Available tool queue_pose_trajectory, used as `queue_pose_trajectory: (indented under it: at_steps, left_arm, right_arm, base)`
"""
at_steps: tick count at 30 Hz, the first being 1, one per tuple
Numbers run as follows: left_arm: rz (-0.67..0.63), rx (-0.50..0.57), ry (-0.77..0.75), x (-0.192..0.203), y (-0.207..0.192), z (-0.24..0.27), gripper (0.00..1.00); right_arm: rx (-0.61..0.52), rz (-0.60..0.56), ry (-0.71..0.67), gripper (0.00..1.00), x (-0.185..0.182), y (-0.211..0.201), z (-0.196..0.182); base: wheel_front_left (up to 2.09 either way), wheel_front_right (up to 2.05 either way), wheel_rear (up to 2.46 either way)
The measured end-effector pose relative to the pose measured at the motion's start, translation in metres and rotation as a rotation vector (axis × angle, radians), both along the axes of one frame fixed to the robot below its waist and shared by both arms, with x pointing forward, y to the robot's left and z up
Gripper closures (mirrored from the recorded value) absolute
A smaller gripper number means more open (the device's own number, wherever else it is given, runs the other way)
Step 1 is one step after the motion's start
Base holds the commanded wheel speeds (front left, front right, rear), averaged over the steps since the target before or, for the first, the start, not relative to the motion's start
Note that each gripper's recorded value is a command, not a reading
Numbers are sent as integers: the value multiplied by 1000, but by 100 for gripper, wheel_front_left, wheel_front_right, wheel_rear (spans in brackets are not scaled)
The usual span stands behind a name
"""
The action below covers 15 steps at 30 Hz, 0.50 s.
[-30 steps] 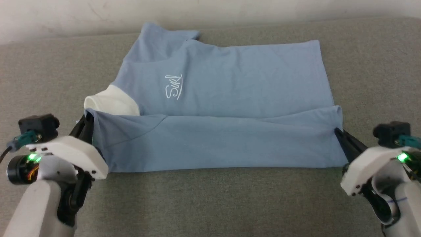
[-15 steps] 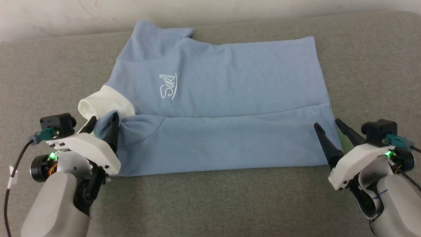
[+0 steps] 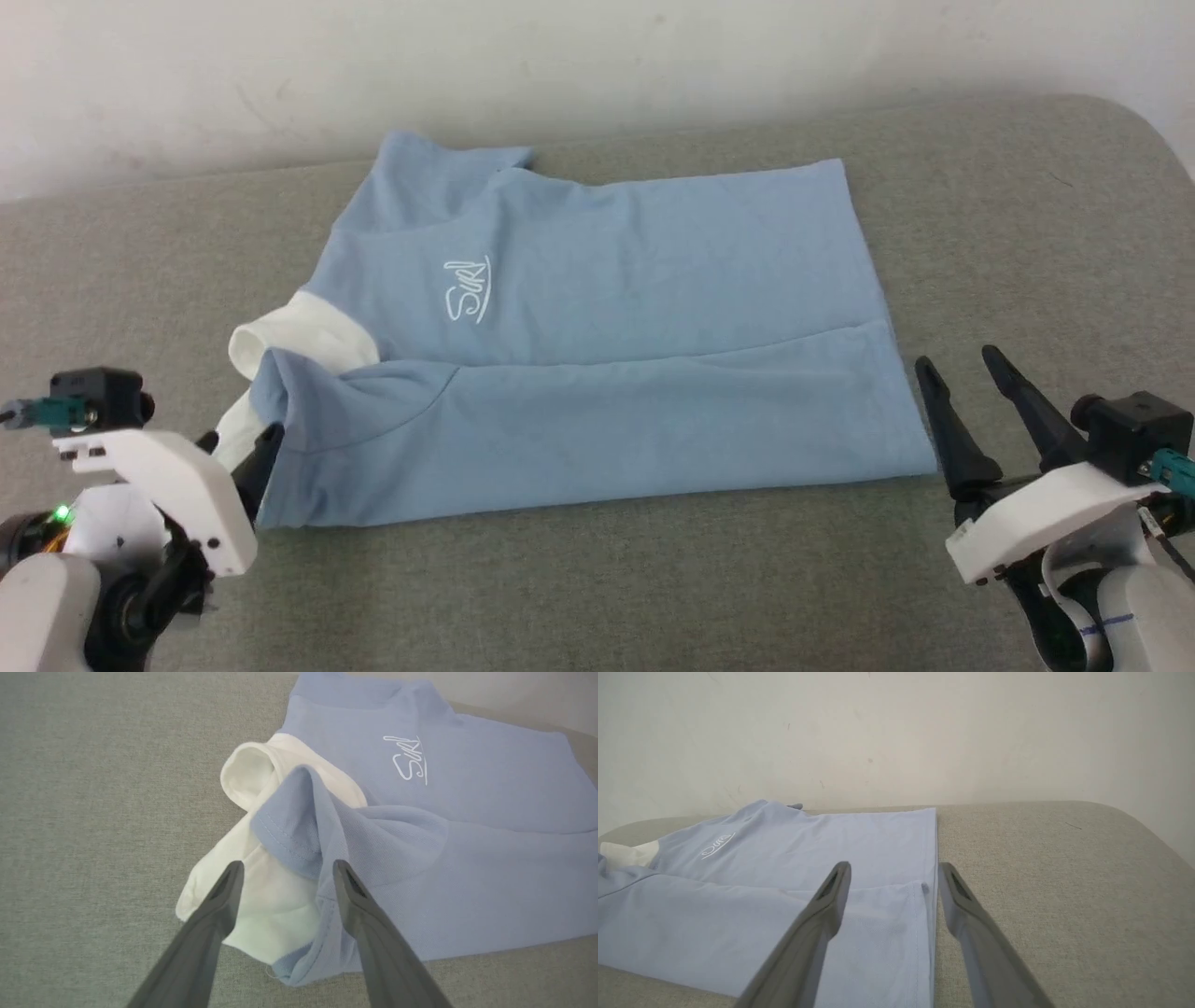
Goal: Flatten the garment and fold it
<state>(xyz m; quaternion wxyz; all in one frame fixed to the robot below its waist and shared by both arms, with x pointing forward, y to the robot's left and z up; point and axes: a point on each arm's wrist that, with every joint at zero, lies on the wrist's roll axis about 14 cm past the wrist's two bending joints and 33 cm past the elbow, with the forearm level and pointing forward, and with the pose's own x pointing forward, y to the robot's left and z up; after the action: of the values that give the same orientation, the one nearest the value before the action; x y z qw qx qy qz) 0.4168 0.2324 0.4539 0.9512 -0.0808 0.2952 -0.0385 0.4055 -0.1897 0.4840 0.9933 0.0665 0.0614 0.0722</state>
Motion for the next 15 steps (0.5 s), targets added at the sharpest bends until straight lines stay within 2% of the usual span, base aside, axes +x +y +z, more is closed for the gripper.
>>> queue_pose_trajectory:
  at_steps: [8, 10, 15]
  left_arm:
    - [-65, -18, 207, -23, -17, -30, 0]
    - [-74, 1, 298, -31, -19, -53, 0]
    - [-103, 43, 389, -32, -24, -74, 0]
  right_arm:
    - [13, -33, 10, 0, -10, -5, 6]
    - [16, -42, 23, 0, -10, -7, 3]
    - [17, -60, 66, 0, -12, -14, -6]
  base:
    - [0, 0, 0]
    - [0, 0, 0]
    - [0, 0, 0]
